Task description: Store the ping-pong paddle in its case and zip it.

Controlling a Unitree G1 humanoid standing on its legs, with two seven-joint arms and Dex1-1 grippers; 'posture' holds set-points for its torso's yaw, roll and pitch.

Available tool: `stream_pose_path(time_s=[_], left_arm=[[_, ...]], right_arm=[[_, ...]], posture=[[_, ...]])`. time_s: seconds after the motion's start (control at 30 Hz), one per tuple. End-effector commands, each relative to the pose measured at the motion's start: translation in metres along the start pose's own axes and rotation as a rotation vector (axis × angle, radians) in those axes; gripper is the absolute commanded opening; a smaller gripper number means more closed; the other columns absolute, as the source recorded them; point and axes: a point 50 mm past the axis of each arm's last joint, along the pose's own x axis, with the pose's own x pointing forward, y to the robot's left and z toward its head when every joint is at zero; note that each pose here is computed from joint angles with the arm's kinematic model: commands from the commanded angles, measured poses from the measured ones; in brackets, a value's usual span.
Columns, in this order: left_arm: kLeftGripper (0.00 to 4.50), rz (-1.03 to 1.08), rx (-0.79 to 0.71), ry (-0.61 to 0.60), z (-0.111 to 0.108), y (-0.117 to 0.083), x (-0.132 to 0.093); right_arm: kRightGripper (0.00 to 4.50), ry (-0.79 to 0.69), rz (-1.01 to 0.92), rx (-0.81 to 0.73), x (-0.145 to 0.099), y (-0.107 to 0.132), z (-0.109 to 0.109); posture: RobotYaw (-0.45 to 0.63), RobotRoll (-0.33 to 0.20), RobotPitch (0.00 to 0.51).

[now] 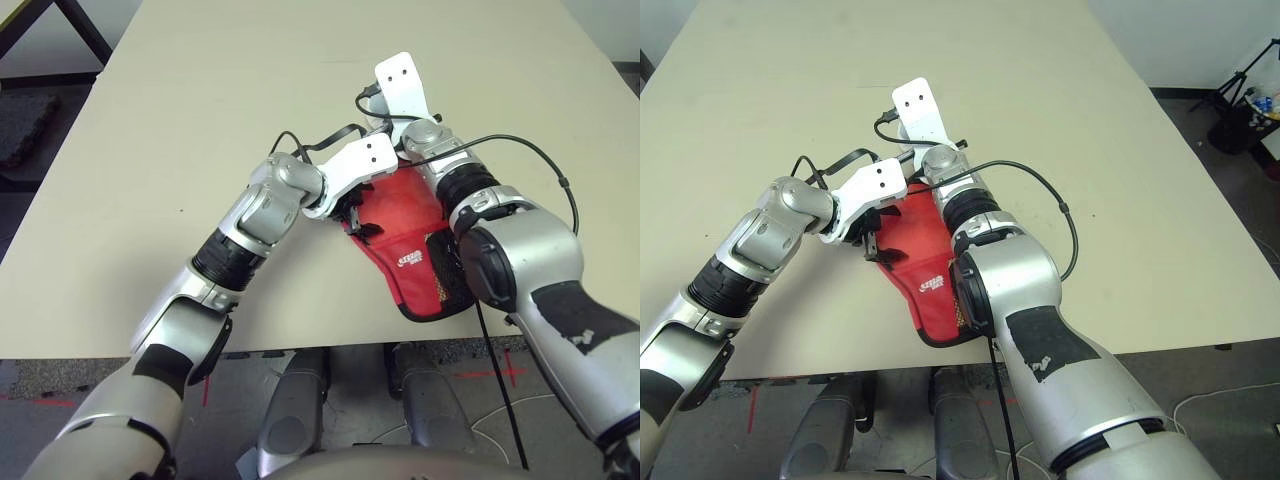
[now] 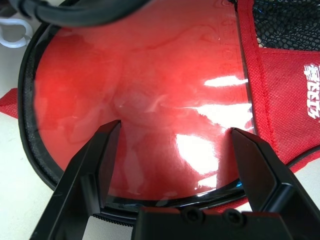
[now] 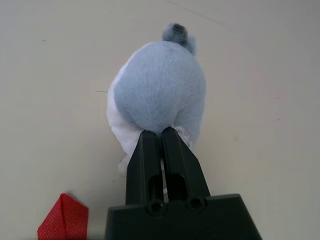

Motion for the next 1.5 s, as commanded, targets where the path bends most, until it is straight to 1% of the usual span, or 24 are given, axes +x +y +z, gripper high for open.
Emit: stream_pose_path(time_s=[0.03, 0.07, 0.2, 0.33, 0.37, 0.47, 0.67, 0.77, 0.87, 1.0, 1.13, 1.27, 1.37, 1.5], left_arm=[[4.5, -0.072, -0.054, 0.095, -0.022, -0.013, 0.016], [4.5, -0.072, -0.054, 0.095, -0.022, -0.013, 0.017], [4.5, -0.075, -0.052, 0.09, -0.021, -0.012, 0.019], [4.5, -0.086, -0.046, 0.087, -0.021, -0.012, 0.023], [4.5, -0.091, -0.042, 0.086, -0.021, -0.013, 0.024], [4.5, -0.1, -0.035, 0.082, -0.021, -0.012, 0.026], [4.5, -0.112, -0.012, 0.075, -0.018, -0.009, 0.031], [4.5, -0.12, -0.002, 0.071, -0.016, -0.008, 0.033], [4.5, -0.124, 0.007, 0.069, -0.014, -0.006, 0.033], [4.5, -0.125, 0.013, 0.072, -0.014, -0.004, 0.033], [4.5, -0.131, 0.015, 0.078, -0.017, -0.005, 0.033], [4.5, -0.136, 0.015, 0.079, -0.017, -0.006, 0.033], [4.5, -0.139, 0.017, 0.081, -0.018, -0.006, 0.033], [4.5, -0.146, 0.021, 0.081, -0.018, -0.006, 0.034]], right_arm=[[0.05, -0.018, -0.04, 0.006, -0.001, -0.012, 0.007], [0.05, -0.022, -0.047, 0.004, -0.001, -0.014, 0.008], [0.05, -0.038, -0.122, -0.093, -0.006, -0.045, 0.021], [0.05, -0.016, -0.14, -0.19, -0.011, -0.067, 0.024], [0.05, -0.002, -0.133, -0.213, -0.012, -0.071, 0.023], [0.05, 0.048, -0.099, -0.254, -0.014, -0.079, 0.017], [0.05, 0.158, -0.01, -0.32, -0.02, -0.089, -0.002], [0.05, 0.193, 0.014, -0.345, -0.026, -0.093, -0.01], [0.05, 0.238, 0.044, -0.376, -0.036, -0.097, -0.022], [0.05, 0.294, 0.097, -0.416, -0.06, -0.101, -0.037], [0.05, 0.318, 0.151, -0.439, -0.092, -0.1, -0.043], [0.05, 0.372, 0.255, -0.469, -0.131, -0.091, -0.054], [0.05, 0.443, 0.355, -0.465, -0.161, -0.08, -0.067], [0.05, 0.533, 0.427, -0.473, -0.189, -0.073, -0.084]], posture=[[0.27, 0.0, 0.249], [0.27, 0.0, 0.249], [0.23, 0.0, 0.25], [0.19, 0.0, 0.249], [0.16, 0.0, 0.249], [0.13, 0.0, 0.247], [0.08, 0.0, 0.245], [0.06, 0.0, 0.243], [0.05, 0.0, 0.242], [0.04, 0.0, 0.243], [0.04, 0.0, 0.246], [0.03, 0.0, 0.249], [0.02, 0.0, 0.25], [0.0, 0.0, 0.253]])
